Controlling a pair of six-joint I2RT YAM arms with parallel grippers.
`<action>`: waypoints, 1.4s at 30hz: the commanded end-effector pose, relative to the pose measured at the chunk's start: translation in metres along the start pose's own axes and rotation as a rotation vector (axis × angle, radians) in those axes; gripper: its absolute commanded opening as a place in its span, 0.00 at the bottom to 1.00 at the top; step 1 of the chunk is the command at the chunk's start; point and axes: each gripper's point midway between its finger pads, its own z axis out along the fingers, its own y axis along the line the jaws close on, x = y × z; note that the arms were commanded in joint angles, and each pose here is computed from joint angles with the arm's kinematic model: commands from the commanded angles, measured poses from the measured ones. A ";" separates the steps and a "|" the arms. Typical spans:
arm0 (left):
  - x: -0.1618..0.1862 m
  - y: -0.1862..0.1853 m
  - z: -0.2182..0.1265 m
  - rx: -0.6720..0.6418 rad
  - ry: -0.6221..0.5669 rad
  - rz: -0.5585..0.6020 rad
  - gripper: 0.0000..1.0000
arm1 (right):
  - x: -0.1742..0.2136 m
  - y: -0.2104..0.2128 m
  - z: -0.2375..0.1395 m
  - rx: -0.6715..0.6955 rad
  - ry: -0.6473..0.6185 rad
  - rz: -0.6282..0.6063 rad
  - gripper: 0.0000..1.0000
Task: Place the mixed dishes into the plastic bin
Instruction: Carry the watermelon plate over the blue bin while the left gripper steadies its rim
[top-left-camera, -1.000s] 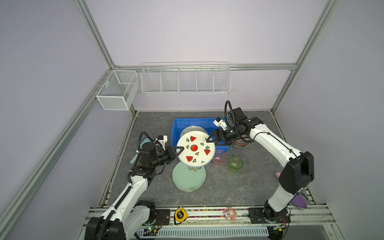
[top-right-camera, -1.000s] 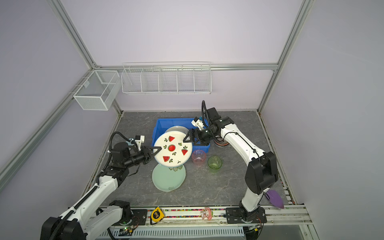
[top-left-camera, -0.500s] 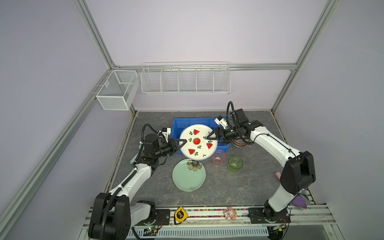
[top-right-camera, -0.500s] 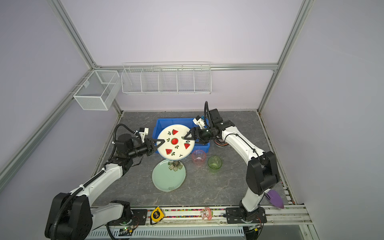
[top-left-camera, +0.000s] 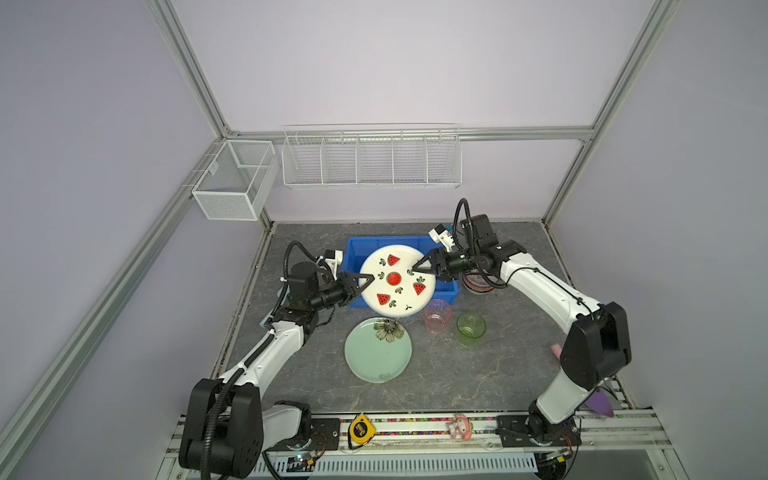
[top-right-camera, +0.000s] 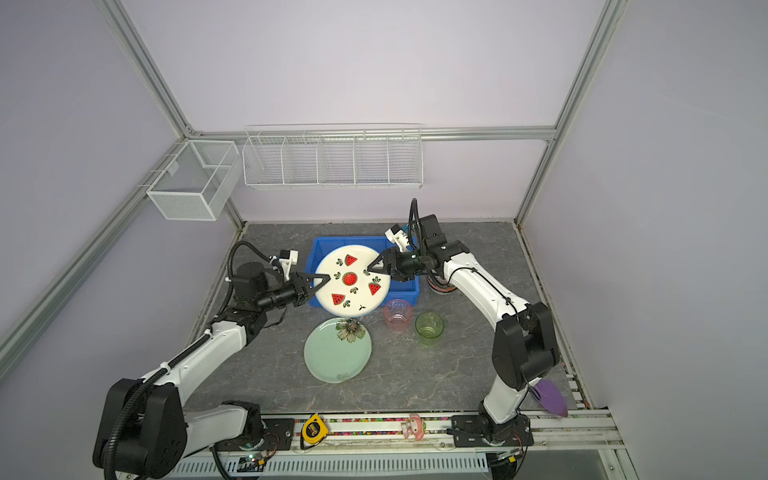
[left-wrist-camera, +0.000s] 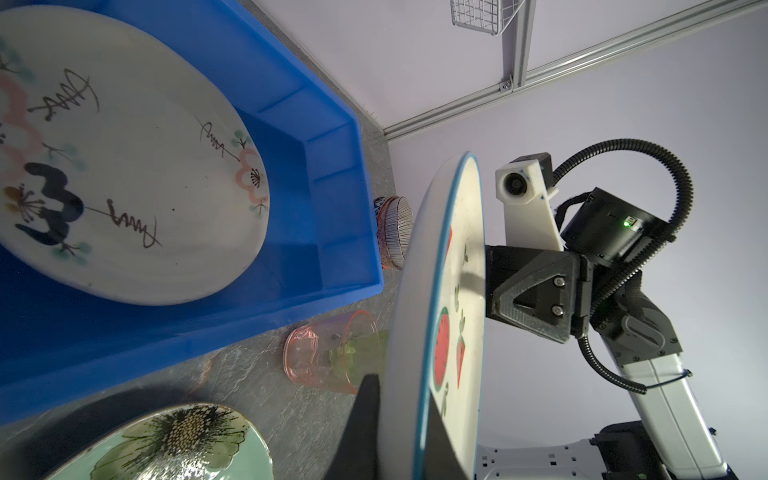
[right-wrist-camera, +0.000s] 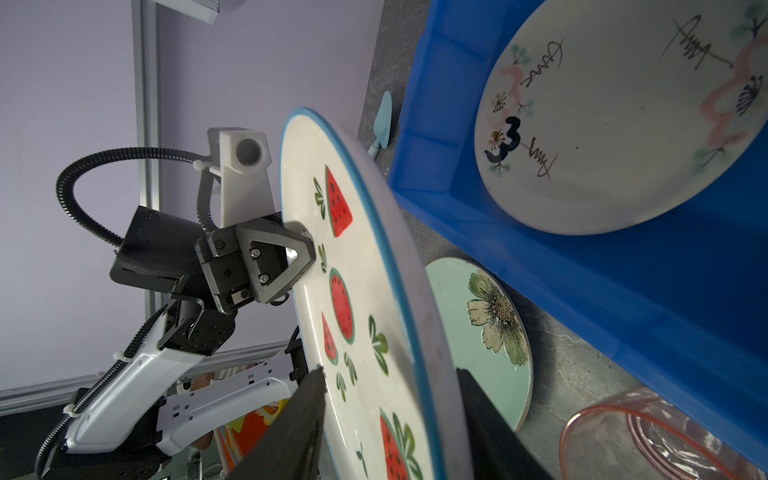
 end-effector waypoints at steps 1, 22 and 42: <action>-0.015 -0.029 0.001 0.068 -0.020 0.092 0.00 | -0.001 -0.001 0.001 -0.006 -0.006 0.000 0.48; -0.014 -0.004 0.004 -0.004 -0.038 0.045 0.00 | -0.001 0.003 -0.010 -0.054 -0.044 0.014 0.11; -0.005 0.016 0.003 -0.073 -0.057 0.023 0.35 | -0.009 0.011 -0.010 -0.084 -0.047 0.011 0.07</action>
